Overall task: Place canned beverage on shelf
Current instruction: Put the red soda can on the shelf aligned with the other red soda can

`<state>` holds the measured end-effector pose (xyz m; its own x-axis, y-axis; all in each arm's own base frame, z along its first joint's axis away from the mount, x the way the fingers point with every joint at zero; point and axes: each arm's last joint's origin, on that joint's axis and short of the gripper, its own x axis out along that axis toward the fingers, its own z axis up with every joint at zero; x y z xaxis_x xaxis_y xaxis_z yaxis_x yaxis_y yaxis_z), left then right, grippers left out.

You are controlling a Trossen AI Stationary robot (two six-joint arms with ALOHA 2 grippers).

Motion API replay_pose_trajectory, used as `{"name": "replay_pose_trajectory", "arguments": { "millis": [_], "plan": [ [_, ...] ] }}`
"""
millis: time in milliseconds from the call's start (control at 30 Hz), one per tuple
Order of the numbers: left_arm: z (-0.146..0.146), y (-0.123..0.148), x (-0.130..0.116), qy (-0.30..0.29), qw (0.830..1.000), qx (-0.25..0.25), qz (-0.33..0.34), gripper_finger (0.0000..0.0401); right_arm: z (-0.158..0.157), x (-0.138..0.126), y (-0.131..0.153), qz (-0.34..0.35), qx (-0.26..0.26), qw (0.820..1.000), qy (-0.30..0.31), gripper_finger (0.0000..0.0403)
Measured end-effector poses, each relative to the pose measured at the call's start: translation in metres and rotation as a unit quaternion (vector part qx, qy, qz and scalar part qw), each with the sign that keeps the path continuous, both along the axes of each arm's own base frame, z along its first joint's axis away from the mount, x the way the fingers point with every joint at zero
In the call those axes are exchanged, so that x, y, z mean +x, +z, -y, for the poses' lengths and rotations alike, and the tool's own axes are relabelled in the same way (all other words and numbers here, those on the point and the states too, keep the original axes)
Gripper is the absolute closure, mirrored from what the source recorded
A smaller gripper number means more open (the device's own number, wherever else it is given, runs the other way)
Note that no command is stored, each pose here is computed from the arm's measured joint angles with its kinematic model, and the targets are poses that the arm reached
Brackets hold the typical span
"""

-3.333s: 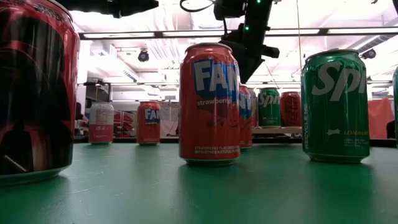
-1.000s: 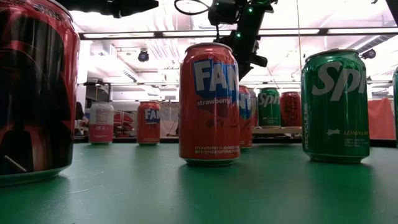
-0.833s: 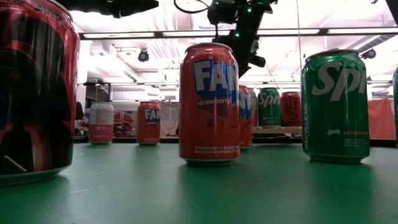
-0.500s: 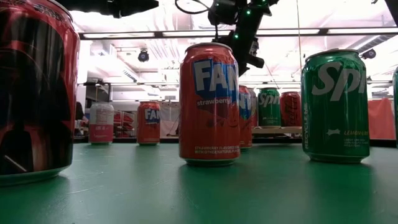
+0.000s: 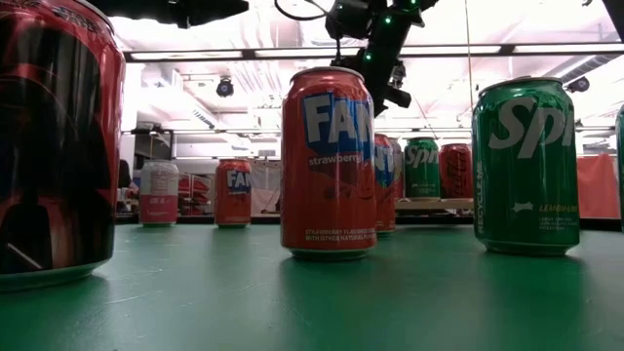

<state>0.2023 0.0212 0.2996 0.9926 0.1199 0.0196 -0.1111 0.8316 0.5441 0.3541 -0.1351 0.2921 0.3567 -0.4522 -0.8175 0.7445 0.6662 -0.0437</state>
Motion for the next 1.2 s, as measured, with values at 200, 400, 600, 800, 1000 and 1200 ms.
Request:
{"name": "replay_pose_trajectory", "arguments": {
  "millis": [200,400,600,800,1000,1200],
  "plan": [
    [0.0,0.0,0.0,0.0,1.0,0.0,0.0,0.0401,0.003,-0.001,0.001,0.0,-0.001,1.0,-0.002,0.0394],
    [0.0,0.0,0.0,0.0,1.0,0.0,0.0,0.0401,0.001,0.002,-0.001,0.012,0.021,1.0,0.012,0.0394],
    [0.0,0.0,0.0,0.0,1.0,0.0,0.0,0.0401,0.008,0.001,-0.005,0.004,0.015,1.0,0.006,0.0394],
    [0.0,0.0,0.0,0.0,1.0,0.001,0.0,0.0401,0.017,-0.003,-0.004,-0.002,0.002,1.0,-0.011,0.0394],
    [0.0,0.0,0.0,0.0,1.0,0.002,0.0,0.0401,0.02,-0.004,-0.004,0.0,0.006,1.0,-0.014,0.0394],
    [0.0,0.0,0.0,0.0,1.0,0.002,0.0,0.0401,0.018,-0.003,-0.004,0.009,0.018,1.0,-0.01,0.0394]
  ]
}}
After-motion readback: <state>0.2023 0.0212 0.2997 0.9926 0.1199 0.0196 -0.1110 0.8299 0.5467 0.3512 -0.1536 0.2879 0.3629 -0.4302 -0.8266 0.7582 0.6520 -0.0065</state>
